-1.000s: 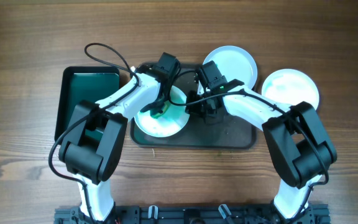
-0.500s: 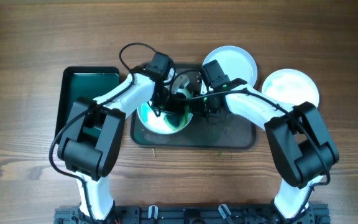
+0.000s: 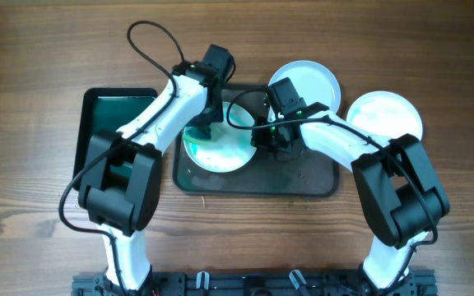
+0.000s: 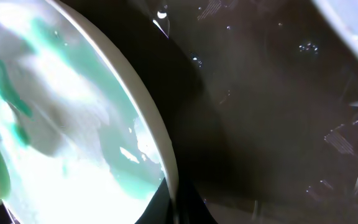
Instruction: Clean dirty plates on tray and stack at the side
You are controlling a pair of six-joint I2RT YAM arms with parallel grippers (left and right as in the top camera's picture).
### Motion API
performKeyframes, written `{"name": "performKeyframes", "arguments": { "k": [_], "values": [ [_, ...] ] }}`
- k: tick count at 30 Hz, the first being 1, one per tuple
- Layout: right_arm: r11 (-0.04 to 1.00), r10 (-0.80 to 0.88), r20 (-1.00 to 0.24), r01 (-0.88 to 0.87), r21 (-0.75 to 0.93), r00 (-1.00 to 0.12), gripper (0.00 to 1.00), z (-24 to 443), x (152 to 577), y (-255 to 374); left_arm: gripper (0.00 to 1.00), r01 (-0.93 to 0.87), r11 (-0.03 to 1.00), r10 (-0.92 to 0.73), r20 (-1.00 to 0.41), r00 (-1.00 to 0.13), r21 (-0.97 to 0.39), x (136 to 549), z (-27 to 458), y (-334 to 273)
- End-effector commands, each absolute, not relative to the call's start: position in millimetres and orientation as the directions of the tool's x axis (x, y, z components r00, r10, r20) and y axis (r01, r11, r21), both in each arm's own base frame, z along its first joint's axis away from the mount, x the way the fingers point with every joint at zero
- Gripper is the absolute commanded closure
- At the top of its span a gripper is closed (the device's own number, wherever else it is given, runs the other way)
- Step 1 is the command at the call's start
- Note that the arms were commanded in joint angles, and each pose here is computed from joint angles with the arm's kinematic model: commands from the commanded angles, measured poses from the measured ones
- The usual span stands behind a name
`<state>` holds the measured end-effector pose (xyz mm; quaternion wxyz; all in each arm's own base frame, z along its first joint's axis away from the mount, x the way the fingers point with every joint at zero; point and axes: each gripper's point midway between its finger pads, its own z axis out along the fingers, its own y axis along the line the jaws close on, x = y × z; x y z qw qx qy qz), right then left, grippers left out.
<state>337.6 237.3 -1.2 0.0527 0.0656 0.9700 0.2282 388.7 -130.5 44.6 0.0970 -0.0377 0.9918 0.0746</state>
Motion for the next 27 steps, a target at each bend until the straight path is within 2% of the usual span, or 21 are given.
{"name": "performKeyframes", "arguments": {
  "k": [1, 3, 7, 11, 14, 18, 21, 24, 27],
  "values": [
    [0.916, 0.082, -0.051, 0.055, 0.397, -0.995, 0.96, -15, 320, 228, 0.96, -0.134, 0.974, -0.161, -0.145, -0.976, -0.181, 399, 87, -144],
    [0.927, 0.026, -0.119, -0.020, 0.374, -0.993, 0.96, 6, 322, 223, 0.96, -0.171, 0.944, -0.217, -0.141, -0.966, -0.284, 404, 112, -130],
    [0.986, -0.011, -0.315, -0.063, 0.156, -0.949, 0.95, 61, 328, 185, 0.96, -0.248, 0.928, -0.293, -0.130, -0.947, -0.279, 404, 120, -96],
    [0.996, -0.050, -0.561, 0.003, -0.093, -0.826, 0.96, 140, 322, 147, 0.96, -0.258, 0.935, -0.297, -0.144, -0.944, -0.243, 405, 118, -89],
    [0.969, -0.125, -0.674, 0.057, -0.241, -0.728, 0.96, 178, 315, 133, 0.96, -0.256, 0.936, -0.296, -0.144, -0.944, -0.243, 404, 118, -90],
    [0.913, -0.276, -0.748, 0.079, -0.401, -0.604, 0.96, 211, 306, 142, 0.96, -0.257, 0.935, -0.296, -0.143, -0.944, -0.243, 404, 118, -90],
    [0.804, -0.454, -0.772, 0.169, -0.570, -0.445, 0.96, 256, 297, 150, 0.96, -0.256, 0.936, -0.296, -0.144, -0.944, -0.243, 404, 118, -90],
    [0.714, -0.567, -0.751, 0.254, -0.653, -0.338, 0.96, 293, 287, 164, 0.96, -0.256, 0.936, -0.296, -0.144, -0.944, -0.243, 404, 118, -90],
    [0.656, -0.633, -0.711, 0.275, -0.702, -0.306, 0.96, 323, 284, 183, 0.96, -0.256, 0.936, -0.296, -0.144, -0.944, -0.243, 404, 118, -90]
  ]
}}
